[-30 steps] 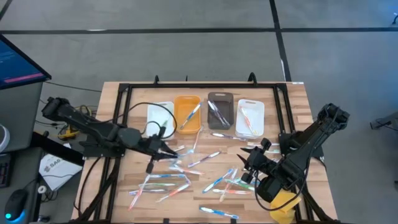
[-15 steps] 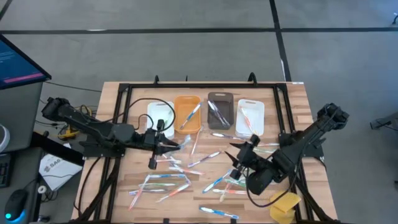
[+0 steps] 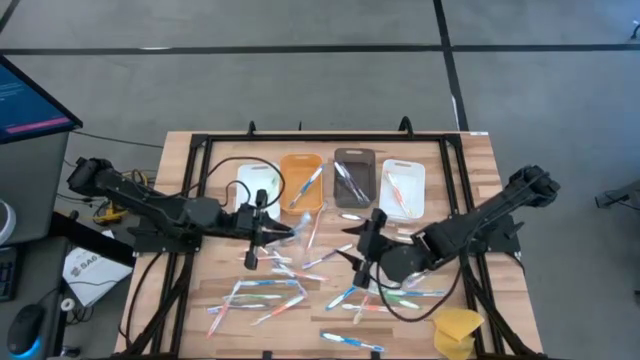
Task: Pick & Place Toothbrushes
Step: Put the blue toothbrush into the orange bin
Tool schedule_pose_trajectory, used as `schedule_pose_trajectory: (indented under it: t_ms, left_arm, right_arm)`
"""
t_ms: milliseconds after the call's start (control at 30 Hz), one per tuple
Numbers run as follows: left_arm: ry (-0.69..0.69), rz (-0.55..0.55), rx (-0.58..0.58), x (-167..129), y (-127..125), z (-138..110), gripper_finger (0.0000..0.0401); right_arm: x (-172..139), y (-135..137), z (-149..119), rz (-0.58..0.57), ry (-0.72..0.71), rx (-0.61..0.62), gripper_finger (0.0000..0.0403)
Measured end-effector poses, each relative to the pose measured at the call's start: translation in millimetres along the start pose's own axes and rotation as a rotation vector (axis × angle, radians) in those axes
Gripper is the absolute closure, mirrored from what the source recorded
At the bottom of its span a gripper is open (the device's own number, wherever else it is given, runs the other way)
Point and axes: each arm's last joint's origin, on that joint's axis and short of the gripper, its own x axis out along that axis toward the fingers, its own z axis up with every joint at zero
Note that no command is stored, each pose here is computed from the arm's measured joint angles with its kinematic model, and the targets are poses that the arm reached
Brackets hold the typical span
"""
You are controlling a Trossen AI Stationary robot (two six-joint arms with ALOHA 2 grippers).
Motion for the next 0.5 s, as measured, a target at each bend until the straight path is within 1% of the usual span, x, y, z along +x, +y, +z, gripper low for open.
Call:
schedule_pose_trajectory:
  t_ms: [100,167,300,400,500]
  left_arm:
    - [-0.045,0.002,-0.009,-0.1,0.2,4.4,0.0382]
    - [-0.067,0.002,-0.014,0.4,0.1,6.2,0.0382]
    - [-0.08,0.003,-0.017,0.4,0.4,7.5,0.0382]
    - [-0.078,0.002,-0.017,0.4,0.3,7.3,0.0381]
    - [-0.077,0.002,-0.016,0.4,0.3,7.2,0.0381]
  right_arm:
    - [14.7,3.5,-5.5,-0.008,0.007,-0.051,0.0168]
    - [26.3,9.4,-3.8,0.009,-0.031,-0.074,0.0169]
    - [48.5,22.5,-7.9,0.035,-0.098,-0.168,0.017]
    - [58.6,27.8,-4.0,0.032,-0.182,-0.179,0.0169]
    - [65.5,28.6,-2.2,0.022,-0.228,-0.18,0.017]
